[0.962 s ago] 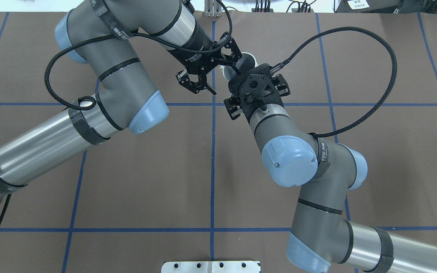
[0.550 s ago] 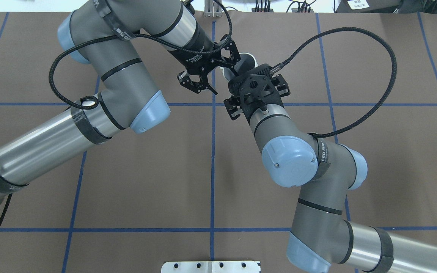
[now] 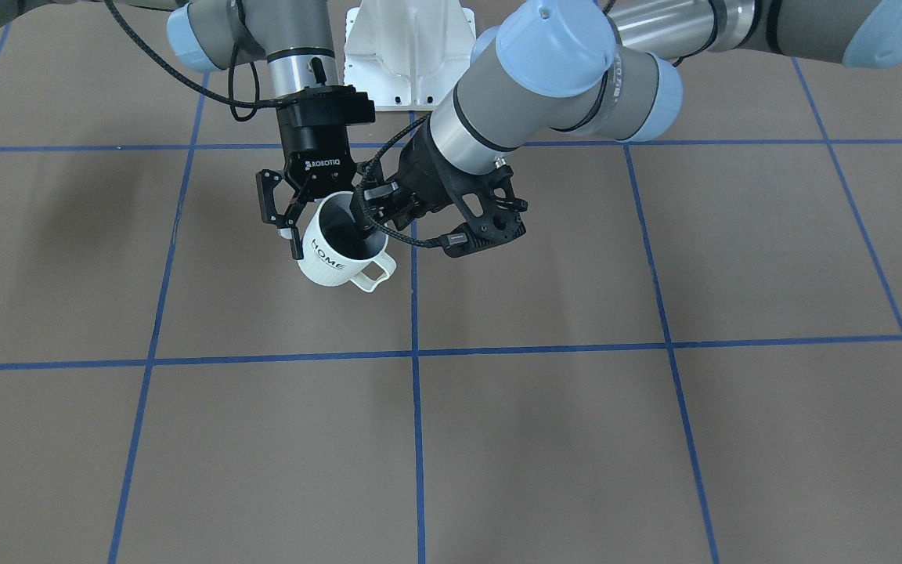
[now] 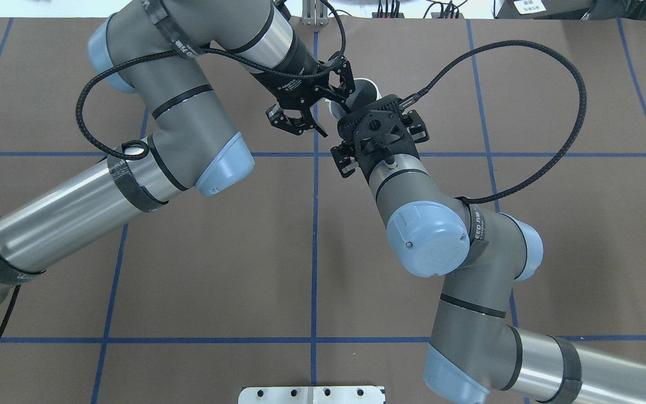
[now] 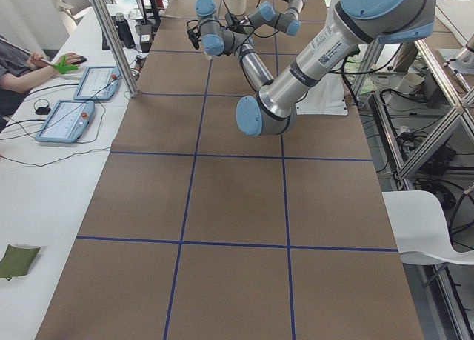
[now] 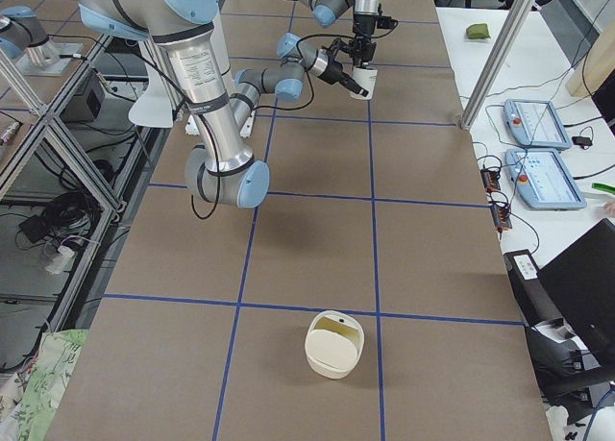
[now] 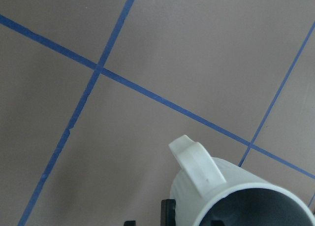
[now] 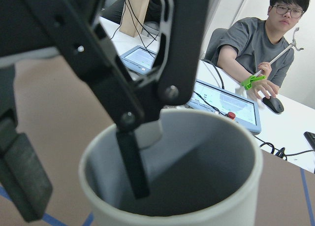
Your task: Left arm hands cup to right arm to dump lemon
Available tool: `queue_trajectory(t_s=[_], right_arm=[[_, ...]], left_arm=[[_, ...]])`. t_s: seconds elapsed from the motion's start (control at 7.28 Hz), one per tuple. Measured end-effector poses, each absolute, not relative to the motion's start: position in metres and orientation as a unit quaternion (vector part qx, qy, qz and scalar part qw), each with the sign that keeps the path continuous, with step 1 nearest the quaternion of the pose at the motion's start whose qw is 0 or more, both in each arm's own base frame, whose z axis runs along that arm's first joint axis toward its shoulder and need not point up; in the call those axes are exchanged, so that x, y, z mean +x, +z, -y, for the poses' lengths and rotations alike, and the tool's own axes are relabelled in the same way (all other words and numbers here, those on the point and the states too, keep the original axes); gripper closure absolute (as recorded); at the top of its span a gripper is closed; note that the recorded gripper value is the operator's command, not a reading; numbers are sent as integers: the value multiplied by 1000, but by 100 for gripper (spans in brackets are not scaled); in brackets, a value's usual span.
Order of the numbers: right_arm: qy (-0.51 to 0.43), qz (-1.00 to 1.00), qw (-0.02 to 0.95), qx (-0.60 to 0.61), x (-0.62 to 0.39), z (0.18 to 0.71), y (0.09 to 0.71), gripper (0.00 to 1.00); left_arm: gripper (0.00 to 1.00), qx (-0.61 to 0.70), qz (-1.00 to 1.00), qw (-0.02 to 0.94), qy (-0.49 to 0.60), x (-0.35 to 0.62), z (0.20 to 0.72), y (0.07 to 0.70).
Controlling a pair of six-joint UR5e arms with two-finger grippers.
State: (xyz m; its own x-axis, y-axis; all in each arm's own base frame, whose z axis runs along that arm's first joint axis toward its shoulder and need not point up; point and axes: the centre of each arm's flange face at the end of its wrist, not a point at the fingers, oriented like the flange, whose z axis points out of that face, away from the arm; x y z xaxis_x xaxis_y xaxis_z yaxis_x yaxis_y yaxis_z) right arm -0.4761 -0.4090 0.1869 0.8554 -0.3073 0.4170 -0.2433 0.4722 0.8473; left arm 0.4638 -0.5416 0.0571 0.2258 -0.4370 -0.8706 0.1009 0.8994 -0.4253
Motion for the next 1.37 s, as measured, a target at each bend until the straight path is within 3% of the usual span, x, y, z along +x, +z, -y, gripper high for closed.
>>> queue_trajectory(t_s=[1.24,1.37], right_arm=[[-21,269,815,512,-476,409,187,64],[-21,268,815,512,-476,409,188,63]], left_arm=[[66,-140,-594,773,-172,470,547,56],[88,-138,-594,774,-170,470,547,56]])
